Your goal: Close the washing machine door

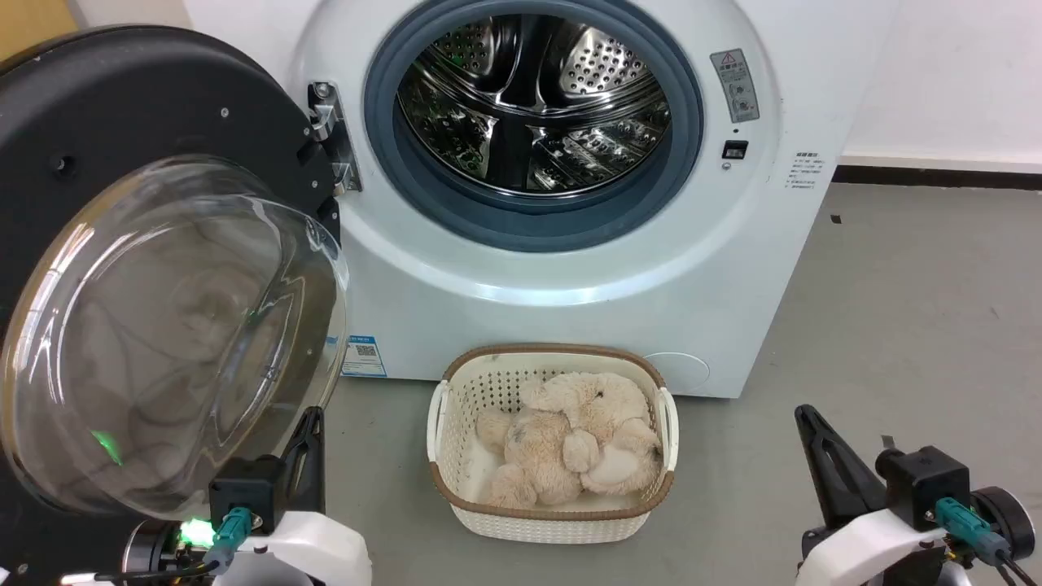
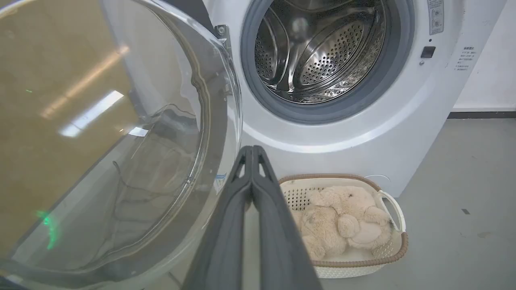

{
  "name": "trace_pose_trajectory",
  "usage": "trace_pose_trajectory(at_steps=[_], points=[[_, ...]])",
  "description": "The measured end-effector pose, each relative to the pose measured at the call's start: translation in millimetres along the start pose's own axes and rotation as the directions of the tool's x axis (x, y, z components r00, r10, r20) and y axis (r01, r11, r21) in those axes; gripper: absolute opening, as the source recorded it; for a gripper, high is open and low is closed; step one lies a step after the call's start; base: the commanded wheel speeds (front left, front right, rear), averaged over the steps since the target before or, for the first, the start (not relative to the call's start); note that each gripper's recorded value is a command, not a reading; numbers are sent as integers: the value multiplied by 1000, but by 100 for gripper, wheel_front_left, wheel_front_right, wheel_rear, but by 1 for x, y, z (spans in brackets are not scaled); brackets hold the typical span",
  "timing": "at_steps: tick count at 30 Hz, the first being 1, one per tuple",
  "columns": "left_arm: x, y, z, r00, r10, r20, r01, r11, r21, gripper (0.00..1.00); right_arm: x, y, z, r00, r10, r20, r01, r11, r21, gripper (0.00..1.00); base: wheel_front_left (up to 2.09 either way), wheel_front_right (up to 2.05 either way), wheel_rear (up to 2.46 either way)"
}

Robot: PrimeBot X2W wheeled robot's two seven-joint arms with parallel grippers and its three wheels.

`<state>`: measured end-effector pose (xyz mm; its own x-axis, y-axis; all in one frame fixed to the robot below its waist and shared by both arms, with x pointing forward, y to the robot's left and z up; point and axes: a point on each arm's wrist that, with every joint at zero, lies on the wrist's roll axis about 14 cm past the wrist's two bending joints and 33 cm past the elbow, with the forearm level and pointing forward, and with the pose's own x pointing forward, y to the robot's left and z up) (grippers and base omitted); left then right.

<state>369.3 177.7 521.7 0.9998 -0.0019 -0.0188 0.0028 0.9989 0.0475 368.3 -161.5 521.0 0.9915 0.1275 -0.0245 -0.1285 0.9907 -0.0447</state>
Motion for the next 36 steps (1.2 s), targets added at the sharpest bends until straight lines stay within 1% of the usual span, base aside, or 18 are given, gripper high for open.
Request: trace_pose_trajectory(at_steps=[10, 11, 26, 36], points=[[0, 0, 0, 1000, 0, 0, 0, 1000, 0, 0, 0, 0, 0, 1000, 0, 0, 0, 1000, 0, 0, 0, 0, 0], [0, 0, 0, 1000, 0, 0, 0, 1000, 0, 100, 0, 0, 0, 1000, 0, 0, 0, 1000, 0, 100, 0, 0, 0], [-1, -3, 0, 1000, -8, 6, 8, 1000, -1, 100, 0, 2, 0, 1000, 6, 7, -6, 1000, 4, 100, 0, 0, 0], [-4, 0, 2, 1000, 2, 24, -2, 1000, -8, 100, 3, 10, 2, 999, 30, 24, -31, 999, 13, 100, 0, 0, 0]])
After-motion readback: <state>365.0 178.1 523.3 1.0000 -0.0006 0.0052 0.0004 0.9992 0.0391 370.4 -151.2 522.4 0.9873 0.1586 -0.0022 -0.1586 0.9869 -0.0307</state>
